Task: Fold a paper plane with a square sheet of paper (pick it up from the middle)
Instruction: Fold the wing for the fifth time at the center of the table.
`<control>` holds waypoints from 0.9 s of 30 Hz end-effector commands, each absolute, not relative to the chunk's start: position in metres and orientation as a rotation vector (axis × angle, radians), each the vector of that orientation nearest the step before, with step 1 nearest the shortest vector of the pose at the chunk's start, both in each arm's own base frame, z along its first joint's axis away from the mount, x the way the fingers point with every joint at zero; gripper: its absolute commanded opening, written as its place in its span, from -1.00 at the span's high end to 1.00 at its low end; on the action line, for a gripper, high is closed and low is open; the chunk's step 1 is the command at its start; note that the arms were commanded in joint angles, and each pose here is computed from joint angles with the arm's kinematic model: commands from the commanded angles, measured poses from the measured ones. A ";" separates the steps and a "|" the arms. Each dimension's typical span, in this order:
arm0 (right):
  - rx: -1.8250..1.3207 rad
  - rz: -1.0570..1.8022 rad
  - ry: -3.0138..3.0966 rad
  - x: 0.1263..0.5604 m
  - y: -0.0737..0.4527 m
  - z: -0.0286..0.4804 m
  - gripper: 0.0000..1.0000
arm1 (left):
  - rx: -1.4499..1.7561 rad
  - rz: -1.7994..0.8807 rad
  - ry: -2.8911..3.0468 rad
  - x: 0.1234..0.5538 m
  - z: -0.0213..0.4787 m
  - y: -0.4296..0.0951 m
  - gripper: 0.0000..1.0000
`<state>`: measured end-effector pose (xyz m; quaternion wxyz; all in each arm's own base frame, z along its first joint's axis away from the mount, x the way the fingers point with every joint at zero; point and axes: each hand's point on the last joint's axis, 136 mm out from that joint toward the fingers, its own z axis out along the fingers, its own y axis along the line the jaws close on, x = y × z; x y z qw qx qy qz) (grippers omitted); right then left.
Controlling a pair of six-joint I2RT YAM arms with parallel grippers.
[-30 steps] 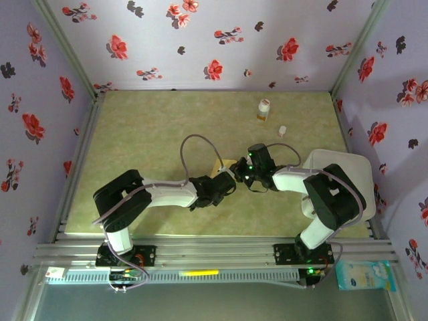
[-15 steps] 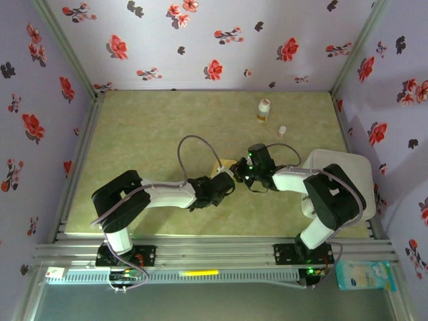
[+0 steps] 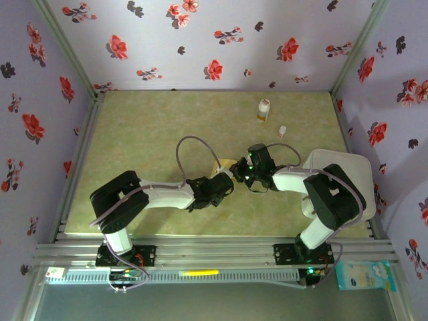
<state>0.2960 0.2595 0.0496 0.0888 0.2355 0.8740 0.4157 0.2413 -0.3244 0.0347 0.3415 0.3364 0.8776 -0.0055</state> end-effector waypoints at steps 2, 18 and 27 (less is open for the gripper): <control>0.709 1.224 2.591 0.297 0.259 0.052 0.99 | 0.840 -0.070 2.261 0.239 0.046 -0.327 0.72; 0.694 1.231 2.580 0.297 0.258 0.058 0.88 | 0.873 -0.026 2.282 0.237 0.034 -0.323 1.00; 0.656 0.943 2.585 0.293 0.212 0.067 0.40 | 0.848 -0.107 2.332 0.234 0.030 -0.323 1.00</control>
